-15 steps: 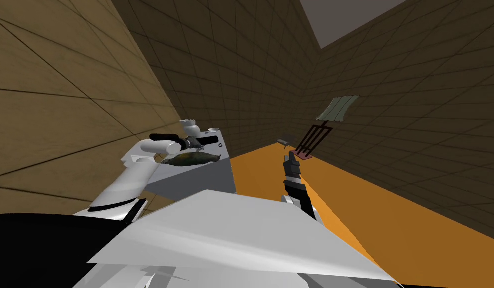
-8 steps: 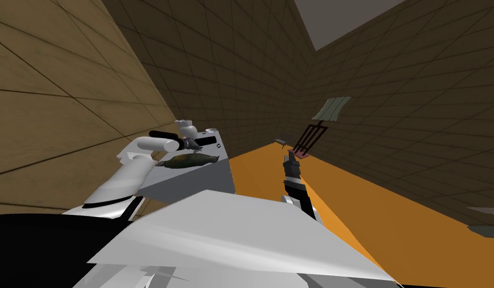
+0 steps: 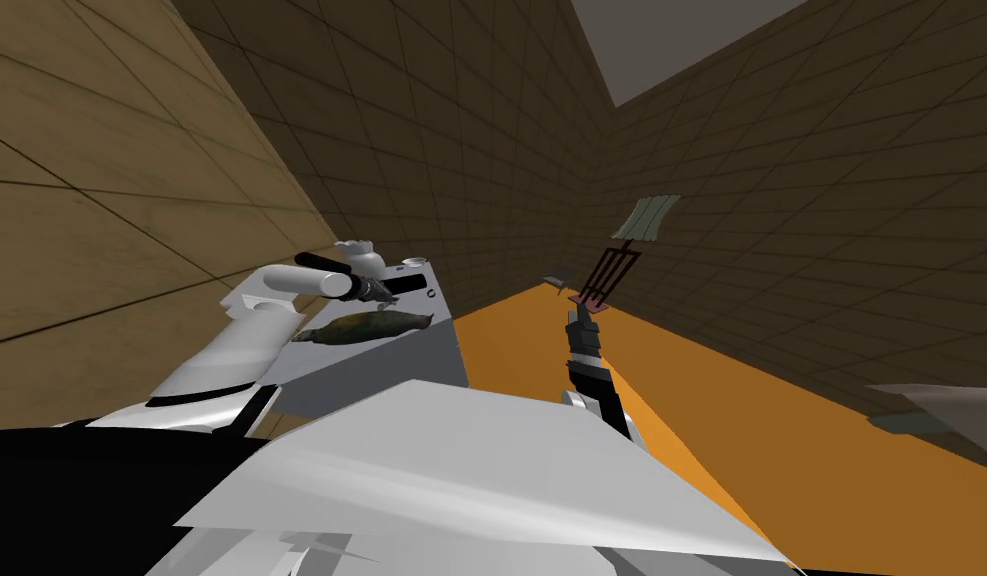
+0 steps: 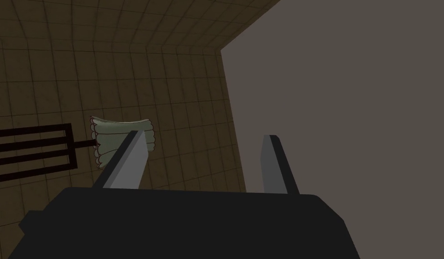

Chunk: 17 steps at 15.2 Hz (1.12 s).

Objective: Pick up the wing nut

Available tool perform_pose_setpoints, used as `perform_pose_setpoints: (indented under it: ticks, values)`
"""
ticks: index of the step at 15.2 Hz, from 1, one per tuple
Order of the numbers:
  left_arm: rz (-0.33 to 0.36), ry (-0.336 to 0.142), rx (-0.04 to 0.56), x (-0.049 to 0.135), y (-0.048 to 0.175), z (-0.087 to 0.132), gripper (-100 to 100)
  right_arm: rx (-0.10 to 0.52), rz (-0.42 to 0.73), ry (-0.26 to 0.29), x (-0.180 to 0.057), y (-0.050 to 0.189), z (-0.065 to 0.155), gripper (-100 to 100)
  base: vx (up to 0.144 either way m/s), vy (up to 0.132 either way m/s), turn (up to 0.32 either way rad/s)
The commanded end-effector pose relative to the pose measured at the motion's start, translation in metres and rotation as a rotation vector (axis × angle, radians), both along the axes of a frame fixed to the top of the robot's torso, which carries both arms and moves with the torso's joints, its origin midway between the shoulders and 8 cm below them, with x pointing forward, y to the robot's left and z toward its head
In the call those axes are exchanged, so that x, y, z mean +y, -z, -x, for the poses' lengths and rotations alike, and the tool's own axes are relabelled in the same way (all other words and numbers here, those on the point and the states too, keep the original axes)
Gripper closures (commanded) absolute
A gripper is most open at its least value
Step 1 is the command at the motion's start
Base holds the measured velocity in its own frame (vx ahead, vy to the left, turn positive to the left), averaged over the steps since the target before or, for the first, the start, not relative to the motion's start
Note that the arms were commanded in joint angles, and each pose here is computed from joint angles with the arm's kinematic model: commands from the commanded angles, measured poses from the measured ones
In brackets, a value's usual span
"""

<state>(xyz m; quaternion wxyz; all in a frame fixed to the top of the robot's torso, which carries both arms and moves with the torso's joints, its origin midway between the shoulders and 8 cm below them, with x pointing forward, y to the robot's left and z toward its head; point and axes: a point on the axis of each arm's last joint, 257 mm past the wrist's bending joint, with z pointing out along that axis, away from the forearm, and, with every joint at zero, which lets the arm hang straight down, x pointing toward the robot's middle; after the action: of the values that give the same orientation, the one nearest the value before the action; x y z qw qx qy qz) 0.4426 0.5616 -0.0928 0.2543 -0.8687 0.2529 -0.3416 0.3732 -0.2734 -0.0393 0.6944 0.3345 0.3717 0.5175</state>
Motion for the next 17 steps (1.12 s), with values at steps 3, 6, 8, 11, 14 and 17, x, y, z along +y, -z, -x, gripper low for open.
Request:
perform_pose_setpoints:
  ticks: [3, 6, 8, 11, 14, 17]
  values:
    - [0.032, -0.043, 0.081, 0.007, 0.009, 0.015, -100, 0.0, 0.0, 0.0, 0.0, 0.0, 0.0, 0, 0.006, 0.012, -0.064]
    - [0.052, -0.072, 0.134, 0.012, 0.014, 0.026, -100, 0.0, 0.0, 0.0, 0.0, 0.0, 0.0, 0, 0.005, 0.011, -0.069]
    - [0.068, -0.096, 0.167, 0.016, 0.016, 0.033, -100, 0.0, 0.0, 0.0, 0.0, 0.0, 0.0, 0, -0.008, 0.008, -0.052]
    - [0.086, -0.122, 0.219, 0.019, 0.022, 0.045, -100, 0.0, 0.0, 0.0, 0.0, 0.0, 0.0, 0, -0.012, 0.014, -0.055]
    - [0.099, -0.143, 0.254, 0.022, 0.025, 0.053, -100, 0.0, 0.0, 0.0, 0.0, 0.0, 0.0, 0, -0.008, 0.01, -0.038]
    - [0.121, -0.173, 0.311, 0.025, 0.032, 0.067, -100, 0.0, 0.0, 0.0, 0.0, 0.0, 0.0, 0, -0.009, 0.011, -0.056]
